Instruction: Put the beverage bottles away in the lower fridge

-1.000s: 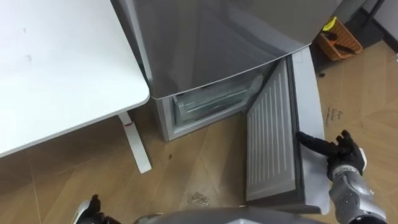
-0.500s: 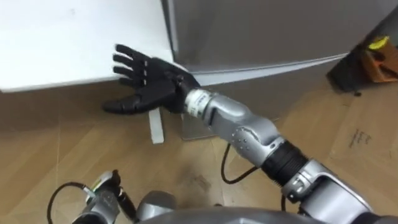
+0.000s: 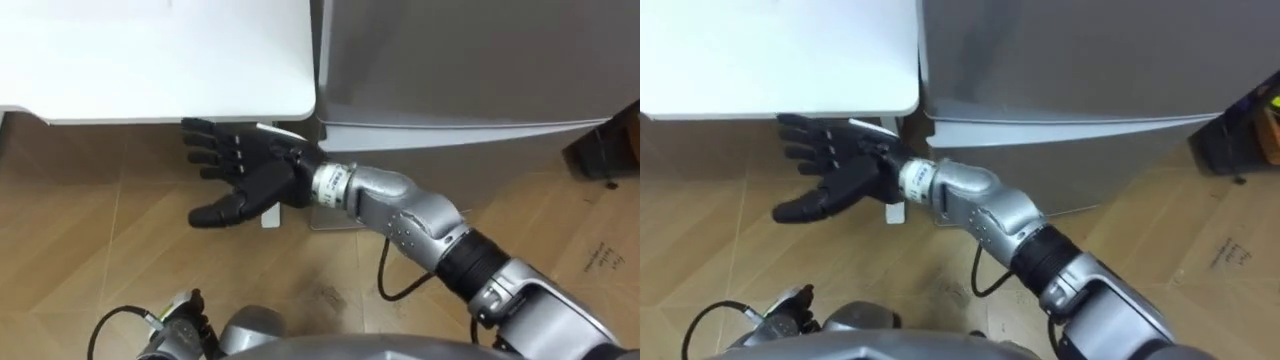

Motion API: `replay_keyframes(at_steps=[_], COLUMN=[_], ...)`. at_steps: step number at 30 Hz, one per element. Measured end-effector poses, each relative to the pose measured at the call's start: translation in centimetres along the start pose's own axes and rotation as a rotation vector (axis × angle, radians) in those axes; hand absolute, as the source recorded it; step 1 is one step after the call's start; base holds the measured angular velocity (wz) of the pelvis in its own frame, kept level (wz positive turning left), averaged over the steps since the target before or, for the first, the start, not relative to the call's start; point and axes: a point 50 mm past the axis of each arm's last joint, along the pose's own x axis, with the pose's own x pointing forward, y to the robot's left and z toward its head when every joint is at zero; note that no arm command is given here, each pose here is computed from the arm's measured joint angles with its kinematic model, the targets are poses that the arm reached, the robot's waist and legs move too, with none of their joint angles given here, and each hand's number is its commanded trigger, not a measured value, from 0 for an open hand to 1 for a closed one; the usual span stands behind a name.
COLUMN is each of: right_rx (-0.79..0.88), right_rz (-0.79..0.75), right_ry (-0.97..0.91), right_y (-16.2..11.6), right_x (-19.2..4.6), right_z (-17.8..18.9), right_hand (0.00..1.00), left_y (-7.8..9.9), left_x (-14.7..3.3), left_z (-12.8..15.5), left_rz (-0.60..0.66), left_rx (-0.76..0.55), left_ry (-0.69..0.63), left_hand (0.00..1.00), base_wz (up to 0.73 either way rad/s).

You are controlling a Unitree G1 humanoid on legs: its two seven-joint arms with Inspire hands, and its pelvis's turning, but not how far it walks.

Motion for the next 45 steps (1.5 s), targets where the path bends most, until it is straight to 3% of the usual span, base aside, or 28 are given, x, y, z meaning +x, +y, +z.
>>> replay_keyframes(at_steps=[6, 14, 20, 25, 35, 45], right_rx=[0.002, 0.155, 0.281, 0.364, 0.475, 0.501], right_rz=[-0.231, -0.68, -0.957, -1.074, -1.183, -1.196], right_ry=[0.226, 0.53, 0.732, 0.674, 0.737, 0.758], right_y=[-3.5, -6.8, -6.1, -5.9, -4.1, -3.7], right_x=[-4.4, -15.2, -23.2, -24.1, -25.5, -25.9], right_z=[-6.4, -15.6, -20.4, -20.9, -22.9, -23.3], right_hand=[0.0, 0.0, 0.0, 0.0, 0.0, 0.0], left_y=[-0.1, -1.0, -0.7, -0.7, -0.8, -1.5], left_x=[0.0, -0.4, -0.5, -0.5, -0.9, -1.2], left_z=[-0.9, -3.4, -4.5, -5.8, -7.7, -8.5], left_rz=[-0.004, -0.013, 0.003, 0.001, 0.014, -0.004], left_rx=[-0.049, -0.139, -0.242, -0.264, -0.283, -0.305], left_ry=[0.013, 0.06, 0.075, 0.115, 0.166, 0.208], left_hand=[0.0, 0.0, 0.0, 0.0, 0.0, 0.0], base_wz=[0.12, 0.12, 0.21, 0.42, 0.29, -0.03])
